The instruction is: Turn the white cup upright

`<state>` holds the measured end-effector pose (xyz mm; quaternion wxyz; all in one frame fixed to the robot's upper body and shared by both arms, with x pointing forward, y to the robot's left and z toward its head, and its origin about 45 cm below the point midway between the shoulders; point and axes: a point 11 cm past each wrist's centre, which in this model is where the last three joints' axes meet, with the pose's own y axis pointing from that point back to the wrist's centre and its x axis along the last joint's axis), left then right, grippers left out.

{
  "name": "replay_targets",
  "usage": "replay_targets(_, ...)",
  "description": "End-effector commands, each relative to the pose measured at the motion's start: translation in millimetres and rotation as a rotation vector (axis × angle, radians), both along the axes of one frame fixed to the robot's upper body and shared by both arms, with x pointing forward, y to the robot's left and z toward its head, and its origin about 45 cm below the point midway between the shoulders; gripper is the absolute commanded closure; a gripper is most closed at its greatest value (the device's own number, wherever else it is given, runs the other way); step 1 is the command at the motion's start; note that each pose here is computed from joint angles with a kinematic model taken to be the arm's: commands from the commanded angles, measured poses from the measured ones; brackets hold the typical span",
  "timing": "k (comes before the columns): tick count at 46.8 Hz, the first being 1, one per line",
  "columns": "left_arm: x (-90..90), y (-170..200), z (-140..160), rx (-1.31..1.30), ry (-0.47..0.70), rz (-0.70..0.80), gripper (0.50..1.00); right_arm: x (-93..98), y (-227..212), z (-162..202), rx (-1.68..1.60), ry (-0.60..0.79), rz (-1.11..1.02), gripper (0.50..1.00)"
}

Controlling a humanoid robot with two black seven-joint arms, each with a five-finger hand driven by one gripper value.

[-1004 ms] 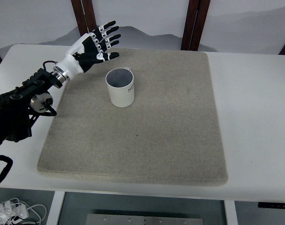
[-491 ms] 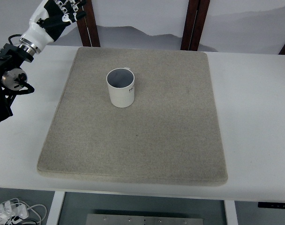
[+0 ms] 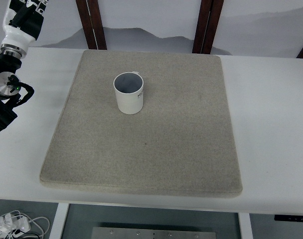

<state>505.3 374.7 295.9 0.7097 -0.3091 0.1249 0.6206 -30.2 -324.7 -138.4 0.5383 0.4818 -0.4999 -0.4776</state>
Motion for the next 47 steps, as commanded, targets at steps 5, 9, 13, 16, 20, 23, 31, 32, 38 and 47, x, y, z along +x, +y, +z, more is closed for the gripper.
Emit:
replay_targets(5, 4.9, -10.1, -15.4, -0.107, 0.120, -0.032, 0.514, -0.1, 0.0, 0.0, 0.000, 0.000, 0.000, 0.548)
replay_targets(9, 7.1, -12.6, -24.0, -0.167, 0.185, -0.011, 0.510, -0.1, 0.0, 0.0, 0.000, 0.000, 0.001, 0.548)
replay_targets(13, 9.1, -20.0, -34.3, -0.176, 0.259, 0.000, 0.506, -0.1, 0.0, 0.0, 0.000, 0.000, 0.001, 0.548)
replay_targets(16, 9.7, -26.0, -38.8, -0.179, 0.292, -0.019, 0.504, -0.2, 0.0, 0.0, 0.000, 0.002, 0.001, 0.548)
replay_targets(20, 11.1, -37.8, -44.3, -0.224, 0.334, -0.053, 0.504, -0.2, 0.0, 0.0, 0.000, 0.002, 0.001, 0.548)
replay_targets(23, 11.1, -42.0, -47.0, -0.246, 0.350, -0.068, 0.504, -0.1, 0.0, 0.0, 0.000, 0.000, 0.000, 0.548)
replay_targets(31, 12.0, -57.5, -51.8, -0.264, 0.360, -0.094, 0.504, -0.1, 0.0, 0.0, 0.000, 0.000, 0.001, 0.548)
replay_targets(32, 12.1, -59.0, -52.0, -0.270, 0.360, -0.096, 0.504, -0.1, 0.0, 0.0, 0.000, 0.000, 0.001, 0.548)
replay_targets(38, 13.5, -61.3, -49.1, -0.343, 0.346, -0.097, 0.504, -0.1, 0.0, 0.0, 0.000, 0.000, 0.000, 0.548)
replay_targets(47, 14.4, -77.5, -52.0, -0.376, 0.349, -0.123, 0.504, -0.1, 0.0, 0.0, 0.000, 0.000, 0.000, 0.548)
